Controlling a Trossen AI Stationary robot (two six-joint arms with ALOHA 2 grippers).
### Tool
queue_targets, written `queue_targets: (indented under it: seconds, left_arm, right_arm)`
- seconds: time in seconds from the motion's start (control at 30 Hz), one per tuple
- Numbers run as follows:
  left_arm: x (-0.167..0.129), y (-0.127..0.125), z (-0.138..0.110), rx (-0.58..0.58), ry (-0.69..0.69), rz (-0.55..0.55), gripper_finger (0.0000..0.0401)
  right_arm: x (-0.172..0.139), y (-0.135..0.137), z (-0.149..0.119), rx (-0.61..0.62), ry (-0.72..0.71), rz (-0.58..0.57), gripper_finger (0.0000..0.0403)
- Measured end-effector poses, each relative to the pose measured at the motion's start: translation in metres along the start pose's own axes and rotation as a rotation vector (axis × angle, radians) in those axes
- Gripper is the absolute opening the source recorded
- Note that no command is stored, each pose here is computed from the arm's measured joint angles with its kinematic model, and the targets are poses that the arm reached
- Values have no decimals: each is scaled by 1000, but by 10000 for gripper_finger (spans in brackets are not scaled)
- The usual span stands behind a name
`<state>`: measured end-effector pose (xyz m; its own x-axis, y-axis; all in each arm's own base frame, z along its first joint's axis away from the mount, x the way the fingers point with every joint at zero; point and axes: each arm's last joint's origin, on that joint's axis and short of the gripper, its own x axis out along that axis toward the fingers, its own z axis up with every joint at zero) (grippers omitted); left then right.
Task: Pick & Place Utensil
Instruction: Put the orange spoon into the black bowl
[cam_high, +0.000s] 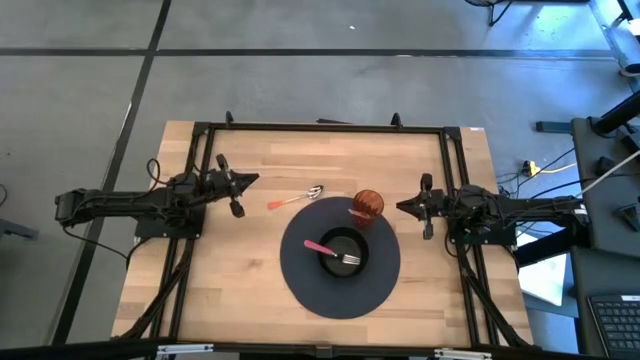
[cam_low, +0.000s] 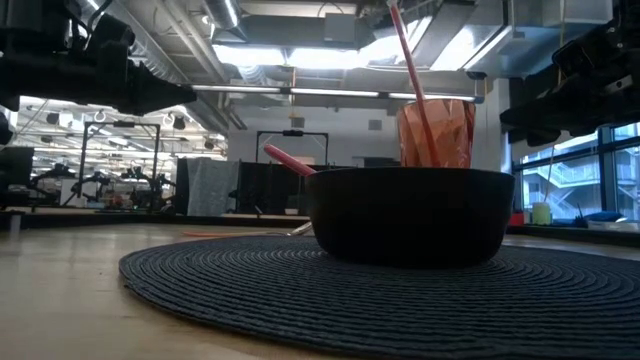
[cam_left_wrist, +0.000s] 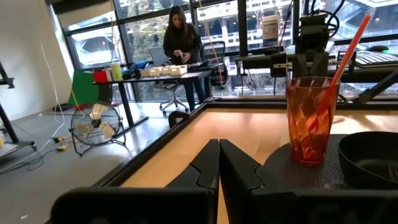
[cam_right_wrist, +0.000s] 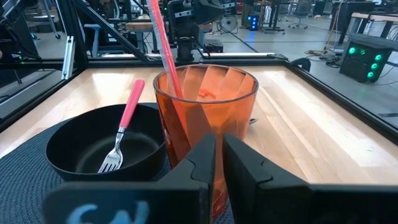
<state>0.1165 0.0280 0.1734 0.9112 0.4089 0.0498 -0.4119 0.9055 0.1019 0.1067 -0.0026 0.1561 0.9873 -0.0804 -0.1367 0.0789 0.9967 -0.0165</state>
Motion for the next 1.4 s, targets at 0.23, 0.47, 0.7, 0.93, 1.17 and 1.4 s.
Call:
queue_targets:
  seconds: [0.23,0.47,0.7,0.93,1.17,1.4]
  left_arm:
    - [0,0,0,-2,0,-2,4]
    - [0,1,2,-55,-20,32,4]
    - [-1,7,17,-54,-145,173,4]
    - [-8,12,40,-97,-381,218,4]
    - [6,9,25,-40,-194,209,3]
    - [28,5,42,-48,-120,182,3]
  right_arm:
    - [0,0,0,-1,0,-1,31]
    - [0,0,0,-2,0,-1,31]
    - [0,-1,2,8,-20,-26,31]
    - [0,-1,7,40,-77,-28,31]
    - [-1,-1,14,110,-149,-22,31]
    - [-1,-1,14,98,-148,-23,31]
